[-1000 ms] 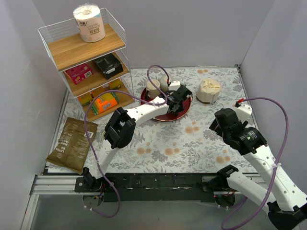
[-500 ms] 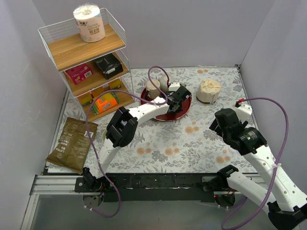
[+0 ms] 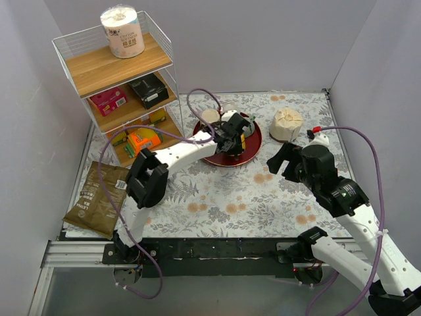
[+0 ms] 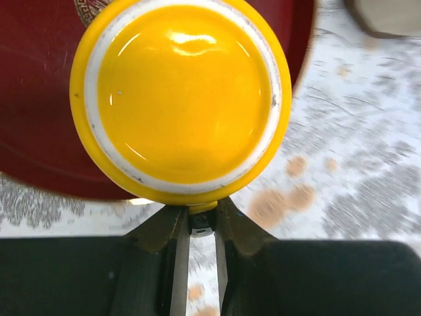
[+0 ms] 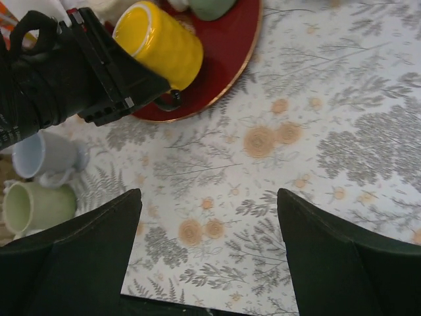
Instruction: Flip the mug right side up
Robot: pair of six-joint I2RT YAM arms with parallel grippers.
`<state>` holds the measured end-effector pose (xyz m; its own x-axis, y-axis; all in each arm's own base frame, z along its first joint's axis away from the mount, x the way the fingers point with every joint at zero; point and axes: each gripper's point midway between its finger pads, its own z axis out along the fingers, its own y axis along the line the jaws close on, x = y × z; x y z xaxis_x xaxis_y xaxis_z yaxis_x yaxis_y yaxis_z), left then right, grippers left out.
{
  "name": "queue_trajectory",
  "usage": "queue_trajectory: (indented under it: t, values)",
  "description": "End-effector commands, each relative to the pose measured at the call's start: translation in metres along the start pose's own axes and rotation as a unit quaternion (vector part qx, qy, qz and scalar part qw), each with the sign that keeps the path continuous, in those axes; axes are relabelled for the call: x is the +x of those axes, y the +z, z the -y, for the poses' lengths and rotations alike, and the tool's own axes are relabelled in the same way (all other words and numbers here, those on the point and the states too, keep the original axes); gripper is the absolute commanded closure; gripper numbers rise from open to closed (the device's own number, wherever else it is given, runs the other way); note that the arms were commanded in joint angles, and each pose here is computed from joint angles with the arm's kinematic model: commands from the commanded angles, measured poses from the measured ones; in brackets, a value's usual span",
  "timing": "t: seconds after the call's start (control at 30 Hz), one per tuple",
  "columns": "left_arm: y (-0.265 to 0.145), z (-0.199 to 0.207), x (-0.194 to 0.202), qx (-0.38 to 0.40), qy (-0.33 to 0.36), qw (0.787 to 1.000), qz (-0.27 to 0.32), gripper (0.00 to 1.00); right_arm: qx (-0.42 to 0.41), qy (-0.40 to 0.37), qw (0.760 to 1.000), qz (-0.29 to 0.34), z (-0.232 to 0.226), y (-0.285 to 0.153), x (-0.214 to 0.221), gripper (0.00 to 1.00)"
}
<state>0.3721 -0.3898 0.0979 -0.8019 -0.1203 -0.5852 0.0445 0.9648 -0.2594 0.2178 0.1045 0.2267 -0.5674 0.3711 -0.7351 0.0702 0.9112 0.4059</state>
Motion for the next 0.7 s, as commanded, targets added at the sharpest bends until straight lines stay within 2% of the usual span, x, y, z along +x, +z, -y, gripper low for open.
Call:
queue_trajectory:
  t: [0.0,0.03,0.13,0.17,0.23,0.27,0.33,0.37,0.43,0.5,0.53,0.63,0.67]
  values:
    - [-0.122,0.044,-0.087,0.172,-0.074,0.978,0.091,1.00,-0.177,-0.015,0.984,0.002,-0.068,-0.012,-0.011,0.09]
    - [-0.148,0.047,-0.099,0.201,-0.085,0.971,0.102,1.00,-0.201,-0.013,0.979,0.011,-0.078,-0.014,-0.016,0.10]
    - [-0.179,0.050,-0.112,0.257,-0.100,0.956,0.105,1.00,-0.275,-0.002,0.961,0.007,-0.104,-0.028,-0.018,0.10]
    - [-0.204,0.053,-0.125,0.289,-0.113,0.943,0.123,1.00,-0.288,0.010,0.957,0.001,-0.109,-0.029,-0.016,0.10]
    - [-0.222,0.054,-0.125,0.332,-0.116,0.929,0.110,1.00,-0.330,0.026,0.944,0.002,-0.124,-0.038,-0.020,0.11]
    - [-0.252,0.055,-0.141,0.369,-0.124,0.911,0.135,1.00,-0.342,0.044,0.939,-0.006,-0.127,-0.039,-0.017,0.11]
    - [-0.270,0.058,-0.136,0.407,-0.120,0.896,0.129,1.00,-0.387,0.055,0.920,0.006,-0.142,-0.051,-0.025,0.11]
    - [-0.294,0.058,-0.145,0.435,-0.118,0.880,0.150,1.00,-0.400,0.066,0.914,0.009,-0.147,-0.055,-0.029,0.11]
    - [-0.311,0.058,-0.143,0.463,-0.116,0.865,0.154,1.00,-0.436,0.065,0.897,0.035,-0.159,-0.069,-0.044,0.11]
    - [-0.347,0.061,-0.145,0.510,-0.107,0.837,0.169,1.00,-0.477,0.063,0.875,0.056,-0.174,-0.088,-0.060,0.11]
    - [-0.350,0.061,-0.141,0.519,-0.104,0.832,0.167,1.00,-0.489,0.060,0.868,0.060,-0.179,-0.094,-0.064,0.12]
    - [-0.392,0.064,-0.141,0.577,-0.084,0.790,0.187,1.00,-0.534,0.047,0.840,0.078,-0.197,-0.118,-0.083,0.12]
    - [-0.396,0.064,-0.136,0.588,-0.077,0.785,0.181,1.00,-0.544,0.045,0.834,0.075,-0.201,-0.123,-0.085,0.12]
